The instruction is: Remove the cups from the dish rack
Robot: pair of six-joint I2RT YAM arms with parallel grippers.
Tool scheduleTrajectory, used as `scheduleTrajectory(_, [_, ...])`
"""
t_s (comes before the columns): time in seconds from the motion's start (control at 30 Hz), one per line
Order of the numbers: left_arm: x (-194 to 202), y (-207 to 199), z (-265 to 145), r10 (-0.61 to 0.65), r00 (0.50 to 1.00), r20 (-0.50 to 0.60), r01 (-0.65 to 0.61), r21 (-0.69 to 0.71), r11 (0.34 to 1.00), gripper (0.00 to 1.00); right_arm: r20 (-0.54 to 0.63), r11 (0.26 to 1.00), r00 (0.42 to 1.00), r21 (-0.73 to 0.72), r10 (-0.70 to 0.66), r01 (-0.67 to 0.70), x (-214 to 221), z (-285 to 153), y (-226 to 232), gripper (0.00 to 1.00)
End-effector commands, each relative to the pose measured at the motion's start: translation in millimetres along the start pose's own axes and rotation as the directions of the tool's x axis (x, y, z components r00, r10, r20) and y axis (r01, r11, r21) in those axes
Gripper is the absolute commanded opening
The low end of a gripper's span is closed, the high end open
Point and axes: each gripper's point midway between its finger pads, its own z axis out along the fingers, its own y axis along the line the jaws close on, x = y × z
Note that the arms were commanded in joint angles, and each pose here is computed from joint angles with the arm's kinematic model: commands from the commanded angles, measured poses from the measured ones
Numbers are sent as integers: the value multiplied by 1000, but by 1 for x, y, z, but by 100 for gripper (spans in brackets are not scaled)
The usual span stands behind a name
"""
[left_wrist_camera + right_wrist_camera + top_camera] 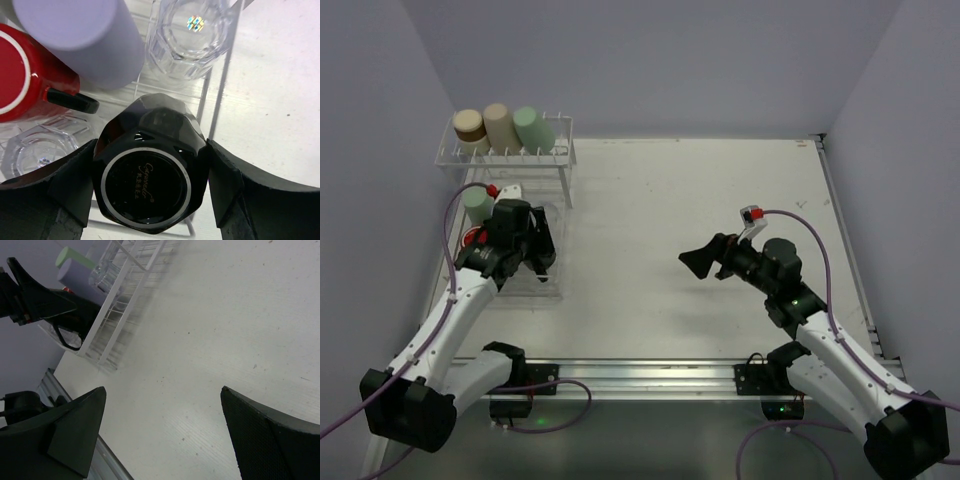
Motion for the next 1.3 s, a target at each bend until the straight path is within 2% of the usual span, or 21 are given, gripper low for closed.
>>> scheduleTrajectory(0.0, [-58, -16, -38, -54, 982, 179, 36, 99, 994, 13, 58, 998, 998, -56, 1, 3, -25, -1, 23, 99])
scheduleTrajectory(0.2, [-83, -24, -77, -102, 958, 267, 47, 204, 978, 11, 73, 992, 996, -122, 42, -32, -32, -3, 41, 99])
scheduleTrajectory(0.37, [-99, -52, -119, -173, 928, 331, 21, 417, 909, 10, 87, 966, 990, -244, 109, -85, -41, -6, 67, 99])
scheduleTrajectory(0.4, [-107, -59, -129, -210, 912, 353, 22, 468, 884, 10, 86, 960, 989, -264, 121, -94, -41, -7, 71, 99])
scheduleTrajectory(0.47, [-103, -81, -142, -228, 917, 328, -11, 592, 806, 9, 91, 939, 985, -325, 145, -109, -46, -9, 85, 99])
scheduleTrajectory(0.5, [-113, -92, -156, -286, 896, 340, -12, 662, 750, 8, 93, 932, 984, -344, 154, -114, -48, -9, 89, 98])
scheduleTrajectory(0.53, [-108, -107, -166, -292, 904, 313, -36, 735, 677, 8, 86, 923, 984, -368, 159, -117, -48, -9, 97, 97])
scheduleTrajectory(0.57, [-99, -115, -160, -298, 913, 279, -26, 769, 639, 6, 90, 909, 982, -400, 167, -118, -51, -9, 104, 95])
scheduleTrajectory(0.6, [-108, -124, -172, -357, 894, 271, -22, 822, 569, 5, 91, 896, 982, -429, 165, -111, -53, -10, 112, 95])
scheduleTrajectory(0.63, [-103, -131, -176, -358, 901, 247, -29, 856, 516, 4, 84, 883, 982, -456, 167, -111, -54, -11, 119, 94])
scheduleTrajectory(0.67, [-94, -135, -167, -362, 907, 214, -8, 869, 494, 3, 71, 852, 982, -510, 178, -117, -54, -12, 132, 93])
scheduleTrajectory(0.7, [-103, -142, -181, -406, 889, 213, -27, 909, 417, 3, 67, 838, 980, -532, 187, -124, -55, -13, 137, 92])
scheduleTrajectory(0.77, [-95, -147, -176, -438, 888, 137, 28, 936, 351, 1, 59, 805, 974, -575, 219, -146, -57, -12, 147, 91])
scheduleTrajectory(0.8, [-99, -152, -184, -448, 882, 143, 0, 953, 304, 1, 58, 796, 973, -587, 223, -147, -58, -11, 150, 91])
scheduleTrajectory(0.97, [-89, -170, -194, -439, 896, 62, 22, 983, 182, 0, 65, 782, 972, -607, 228, -143, -65, -3, 164, 90])
scheduleTrajectory(1.27, [-68, -197, -205, -409, 913, 4, 39, 994, 98, 0, 27, 755, 975, -637, 222, -154, -62, 11, 182, 84])
